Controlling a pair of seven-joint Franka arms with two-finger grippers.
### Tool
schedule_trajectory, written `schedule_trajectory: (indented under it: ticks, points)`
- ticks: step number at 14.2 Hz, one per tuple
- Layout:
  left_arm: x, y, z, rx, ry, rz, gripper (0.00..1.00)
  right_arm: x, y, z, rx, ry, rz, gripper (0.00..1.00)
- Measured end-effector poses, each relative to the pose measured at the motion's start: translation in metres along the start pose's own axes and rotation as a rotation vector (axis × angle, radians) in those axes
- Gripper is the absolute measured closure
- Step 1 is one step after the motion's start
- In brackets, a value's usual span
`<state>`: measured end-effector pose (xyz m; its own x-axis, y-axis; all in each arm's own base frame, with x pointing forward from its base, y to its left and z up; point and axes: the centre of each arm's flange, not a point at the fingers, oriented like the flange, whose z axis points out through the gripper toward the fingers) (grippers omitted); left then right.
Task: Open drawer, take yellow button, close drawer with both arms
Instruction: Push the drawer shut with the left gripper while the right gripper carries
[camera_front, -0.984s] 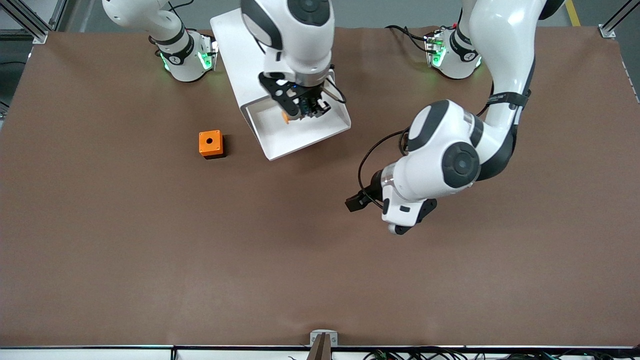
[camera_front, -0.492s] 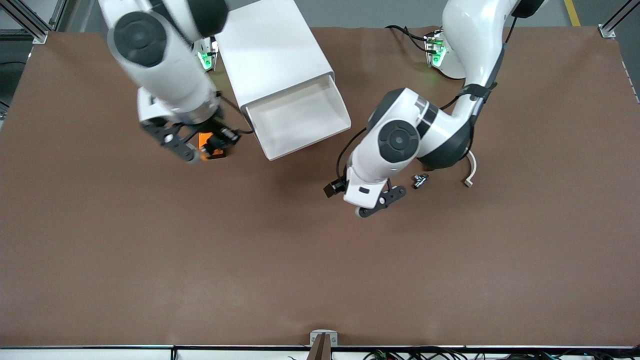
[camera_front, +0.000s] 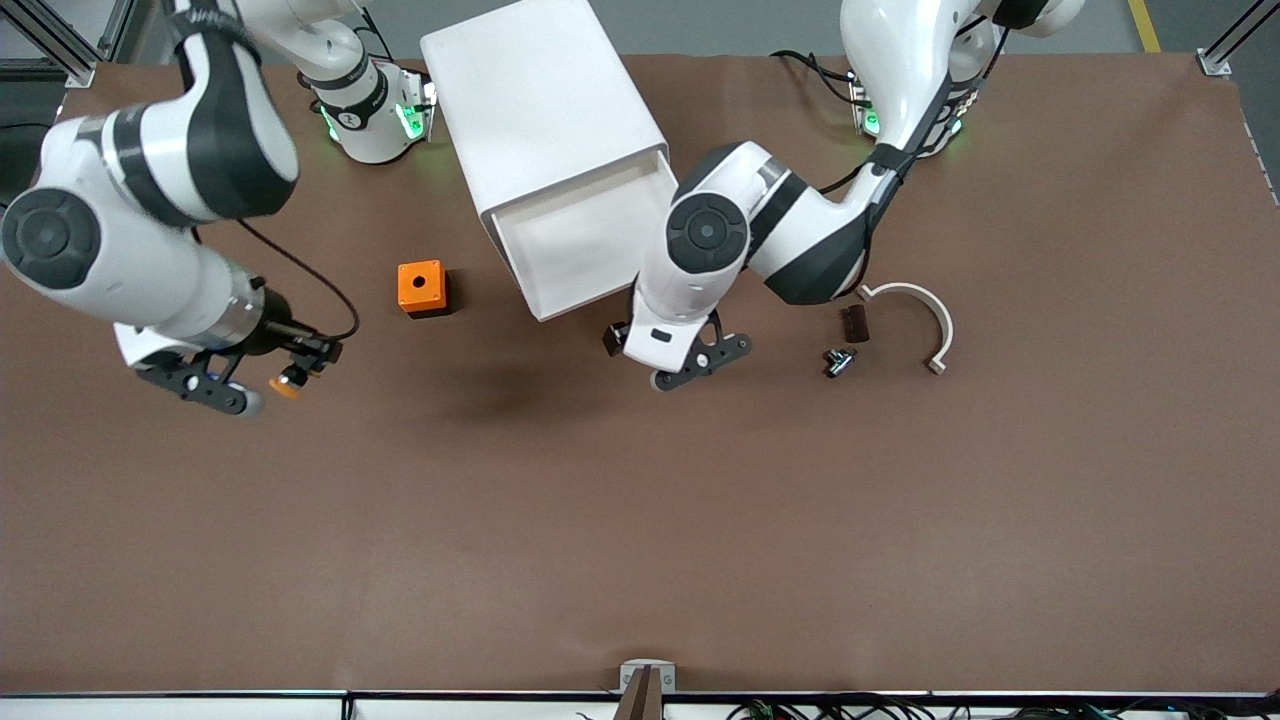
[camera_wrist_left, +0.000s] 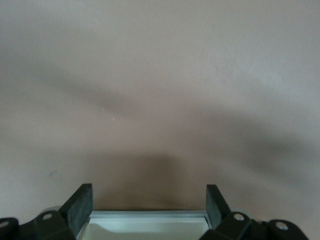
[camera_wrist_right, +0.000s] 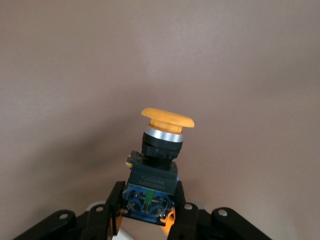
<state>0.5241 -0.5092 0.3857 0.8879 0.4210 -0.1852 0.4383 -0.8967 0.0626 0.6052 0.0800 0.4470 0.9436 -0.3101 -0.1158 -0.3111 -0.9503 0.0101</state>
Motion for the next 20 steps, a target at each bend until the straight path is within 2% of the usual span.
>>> schedule_trajectory:
  ticks: [3,7,11,13,16,20]
  points:
    - [-0.028,0.008,0.012,0.019,-0.006,0.001,0.00,0.030,0.075,0.046,0.017,0.043,-0.101,0.58]
    - [-0.049,0.013,0.023,0.037,-0.012,0.005,0.00,0.045,0.139,0.087,0.018,0.055,-0.189,0.58]
    - [-0.072,0.019,0.032,0.051,-0.014,-0.012,0.00,0.053,0.150,0.135,0.006,0.012,-0.241,0.58]
    - [-0.088,0.022,0.036,0.060,-0.017,-0.014,0.00,0.060,0.148,0.165,-0.004,0.008,-0.266,0.58]
    - [-0.111,0.025,0.044,0.076,-0.034,-0.026,0.00,0.068,0.145,0.204,-0.023,0.024,-0.323,0.58]
    - [-0.133,0.025,0.054,0.090,-0.122,-0.051,0.00,0.075,0.134,0.218,-0.028,0.095,-0.398,0.58]
